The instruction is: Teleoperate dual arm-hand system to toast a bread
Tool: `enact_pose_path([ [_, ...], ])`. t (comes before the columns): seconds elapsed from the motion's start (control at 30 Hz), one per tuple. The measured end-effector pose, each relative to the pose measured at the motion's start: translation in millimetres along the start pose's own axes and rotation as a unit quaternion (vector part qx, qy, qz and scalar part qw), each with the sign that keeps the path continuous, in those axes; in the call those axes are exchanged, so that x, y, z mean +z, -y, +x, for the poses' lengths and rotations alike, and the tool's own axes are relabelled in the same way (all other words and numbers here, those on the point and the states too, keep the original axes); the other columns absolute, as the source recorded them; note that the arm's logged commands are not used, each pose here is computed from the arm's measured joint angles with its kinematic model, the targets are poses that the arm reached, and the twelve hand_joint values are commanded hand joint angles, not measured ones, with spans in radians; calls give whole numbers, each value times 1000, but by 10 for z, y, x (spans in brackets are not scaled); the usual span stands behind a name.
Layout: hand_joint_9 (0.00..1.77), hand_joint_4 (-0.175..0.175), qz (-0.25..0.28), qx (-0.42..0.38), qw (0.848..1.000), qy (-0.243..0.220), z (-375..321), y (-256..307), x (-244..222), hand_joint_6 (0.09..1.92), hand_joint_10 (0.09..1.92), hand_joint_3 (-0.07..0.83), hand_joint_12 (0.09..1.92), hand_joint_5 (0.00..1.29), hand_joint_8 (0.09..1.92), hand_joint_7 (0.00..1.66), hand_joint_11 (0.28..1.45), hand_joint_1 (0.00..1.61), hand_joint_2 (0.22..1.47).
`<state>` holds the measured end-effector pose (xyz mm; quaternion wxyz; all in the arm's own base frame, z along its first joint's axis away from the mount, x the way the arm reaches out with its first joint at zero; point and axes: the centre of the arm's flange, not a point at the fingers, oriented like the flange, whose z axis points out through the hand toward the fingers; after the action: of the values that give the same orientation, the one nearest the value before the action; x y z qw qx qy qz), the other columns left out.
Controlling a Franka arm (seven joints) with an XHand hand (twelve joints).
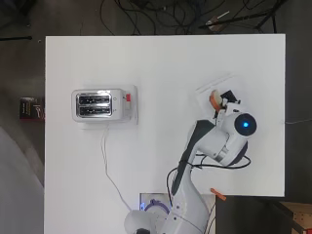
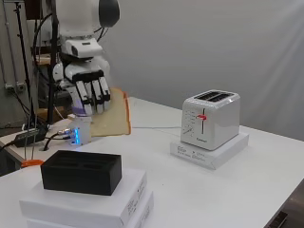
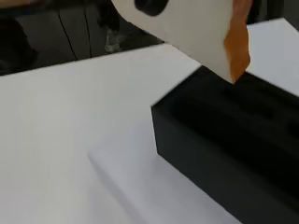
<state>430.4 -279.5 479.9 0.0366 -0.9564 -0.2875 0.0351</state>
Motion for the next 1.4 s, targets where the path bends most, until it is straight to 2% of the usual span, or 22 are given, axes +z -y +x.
enact_pose_path([
  [0.07, 1452, -175, -41, -36, 998, -30, 77, 219, -323, 1223, 87, 2, 219, 746, 810, 1146, 809, 1246, 1141],
  [0.17, 1456, -175, -70, -84, 993, -51, 144, 477, -753, 1236, 87, 1, 216, 727, 889, 1111, 805, 1241, 1154],
  [0.3, 1437, -175, -52, -135, 989, -28, 464, 512, -1055, 1229, 87, -1, 200, 738, 878, 1114, 786, 1242, 1150],
  [0.4, 1430, -170, -20, -183, 983, 4, 1123, 510, -1161, 1223, 87, -1, 185, 756, 842, 1127, 784, 1243, 1142],
  [0.53, 1426, -173, 4, -246, 969, 26, 2070, 716, -1090, 1221, 87, -1, 177, 758, 835, 1130, 777, 1244, 1141],
  [0.67, 1413, -175, 45, -319, 946, 46, 2692, 1356, -898, 1249, 87, 1, 156, 722, 872, 1112, 775, 1239, 1153],
  [0.77, 1421, -175, 48, -353, 933, 57, 2861, 1729, -698, 1246, 87, 0, 132, 699, 927, 1092, 784, 1236, 1164],
  [0.97, 1430, -175, 55, -404, 911, 68, 3136, 2497, -252, 1251, 87, 0, 123, 698, 913, 1098, 798, 1237, 1164],
  [1.07, 1419, -175, 52, -414, 907, 61, 3283, 2667, -277, 1267, 87, 0, 122, 693, 905, 1096, 801, 1235, 1165],
  [1.2, 1400, -175, 47, -449, 890, 56, 3550, 2989, -383, 1304, 87, 1, 115, 674, 928, 1077, 805, 1230, 1175],
  [1.4, 1406, -175, 63, -479, 873, 63, 3727, 3124, -304, 1302, 87, 0, 108, 676, 941, 1072, 799, 1229, 1176],
])
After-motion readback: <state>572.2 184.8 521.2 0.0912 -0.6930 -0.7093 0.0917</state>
